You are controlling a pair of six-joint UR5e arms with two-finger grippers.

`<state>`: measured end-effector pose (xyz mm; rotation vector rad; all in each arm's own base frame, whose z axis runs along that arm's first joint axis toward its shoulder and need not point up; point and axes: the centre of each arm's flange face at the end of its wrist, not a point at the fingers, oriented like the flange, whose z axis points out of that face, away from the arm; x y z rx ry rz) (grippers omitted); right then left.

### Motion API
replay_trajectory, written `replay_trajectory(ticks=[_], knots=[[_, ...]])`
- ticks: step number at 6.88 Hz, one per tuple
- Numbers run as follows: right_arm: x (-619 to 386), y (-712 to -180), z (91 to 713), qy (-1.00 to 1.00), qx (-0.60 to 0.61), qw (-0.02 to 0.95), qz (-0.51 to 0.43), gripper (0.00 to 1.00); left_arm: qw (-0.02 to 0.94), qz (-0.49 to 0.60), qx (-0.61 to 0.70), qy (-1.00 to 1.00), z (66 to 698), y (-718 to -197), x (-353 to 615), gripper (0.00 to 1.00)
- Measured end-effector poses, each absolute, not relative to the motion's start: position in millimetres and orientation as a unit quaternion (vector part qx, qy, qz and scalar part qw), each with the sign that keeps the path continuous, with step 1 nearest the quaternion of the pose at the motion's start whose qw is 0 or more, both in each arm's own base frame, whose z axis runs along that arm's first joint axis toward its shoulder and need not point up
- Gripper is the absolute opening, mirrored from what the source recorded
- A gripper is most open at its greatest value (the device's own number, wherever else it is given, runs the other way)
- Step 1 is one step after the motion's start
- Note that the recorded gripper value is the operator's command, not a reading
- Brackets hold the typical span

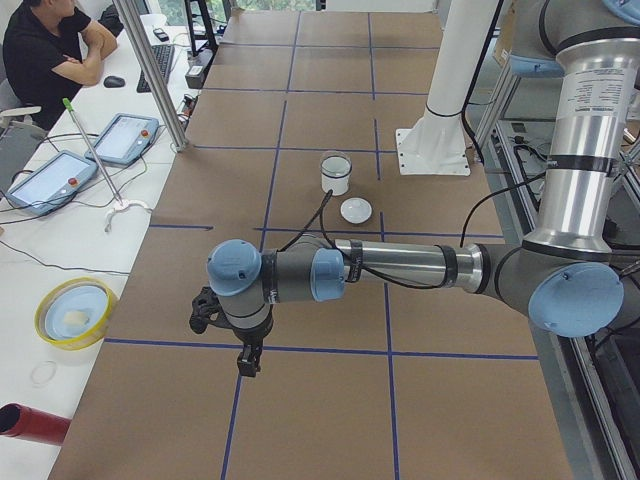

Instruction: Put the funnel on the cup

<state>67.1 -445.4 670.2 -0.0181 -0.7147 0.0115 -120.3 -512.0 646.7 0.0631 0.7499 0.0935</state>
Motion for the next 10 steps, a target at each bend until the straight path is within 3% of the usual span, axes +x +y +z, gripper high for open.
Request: replay_trajectory(ticks=[10], knots=[[67.1, -445.3, 670.6, -0.350, -0.009, 0.937, 0.006, 1.00, 0.928, 0.059, 0.066, 0.362, 645.7, -516.1, -121.0, 1.00]])
